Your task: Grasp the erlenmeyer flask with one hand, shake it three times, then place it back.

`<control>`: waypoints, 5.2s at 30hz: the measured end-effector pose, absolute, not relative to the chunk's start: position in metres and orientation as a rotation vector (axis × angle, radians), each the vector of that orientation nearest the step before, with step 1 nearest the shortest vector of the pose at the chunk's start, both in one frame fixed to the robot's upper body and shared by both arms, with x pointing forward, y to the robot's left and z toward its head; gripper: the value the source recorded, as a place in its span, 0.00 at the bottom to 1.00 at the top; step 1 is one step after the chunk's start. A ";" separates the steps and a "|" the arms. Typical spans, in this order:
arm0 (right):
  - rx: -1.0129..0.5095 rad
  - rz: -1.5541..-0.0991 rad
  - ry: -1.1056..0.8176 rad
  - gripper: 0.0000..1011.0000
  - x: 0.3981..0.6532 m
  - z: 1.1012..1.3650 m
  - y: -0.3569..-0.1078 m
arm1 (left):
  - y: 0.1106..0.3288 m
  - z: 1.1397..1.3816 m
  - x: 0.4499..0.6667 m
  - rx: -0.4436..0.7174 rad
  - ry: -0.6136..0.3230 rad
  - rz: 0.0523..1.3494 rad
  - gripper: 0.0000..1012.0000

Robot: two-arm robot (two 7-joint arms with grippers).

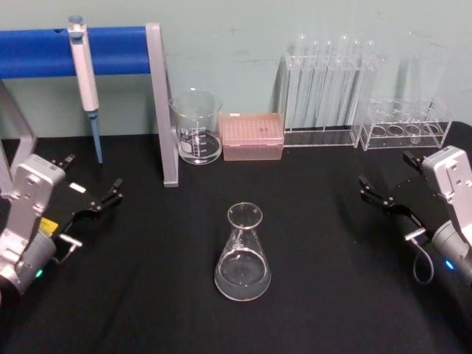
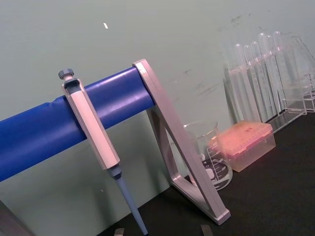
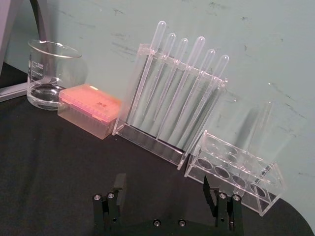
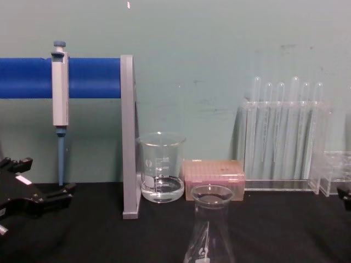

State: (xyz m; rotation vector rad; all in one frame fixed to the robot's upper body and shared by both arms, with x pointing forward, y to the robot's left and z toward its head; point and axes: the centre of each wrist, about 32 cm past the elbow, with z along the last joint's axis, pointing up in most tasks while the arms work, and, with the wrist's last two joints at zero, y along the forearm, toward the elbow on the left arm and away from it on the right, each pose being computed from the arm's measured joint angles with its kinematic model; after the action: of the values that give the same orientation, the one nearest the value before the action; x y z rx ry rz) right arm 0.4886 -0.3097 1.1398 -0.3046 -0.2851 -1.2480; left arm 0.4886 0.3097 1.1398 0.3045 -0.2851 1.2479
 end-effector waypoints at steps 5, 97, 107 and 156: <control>-0.303 -1.244 -0.280 0.99 0.489 1.142 -0.312 | 0.310 1.140 0.489 0.304 -0.285 1.248 0.99; -0.128 -0.425 -0.117 0.99 0.494 1.161 -0.273 | 0.310 1.140 0.489 0.304 -0.285 1.248 0.99; -0.123 -0.399 -0.115 0.99 0.506 1.158 -0.265 | 0.310 1.140 0.489 0.304 -0.285 1.248 0.99; -0.102 -0.363 -0.094 0.99 0.536 1.149 -0.249 | 0.310 1.140 0.489 0.305 -0.285 1.248 0.99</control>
State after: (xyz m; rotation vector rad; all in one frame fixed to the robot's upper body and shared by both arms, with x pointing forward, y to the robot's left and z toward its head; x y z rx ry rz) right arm 0.5364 -0.2494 1.1493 -0.1023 -0.0942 -0.3629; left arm 0.4886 0.3097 1.1398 0.3045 -0.2850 1.2479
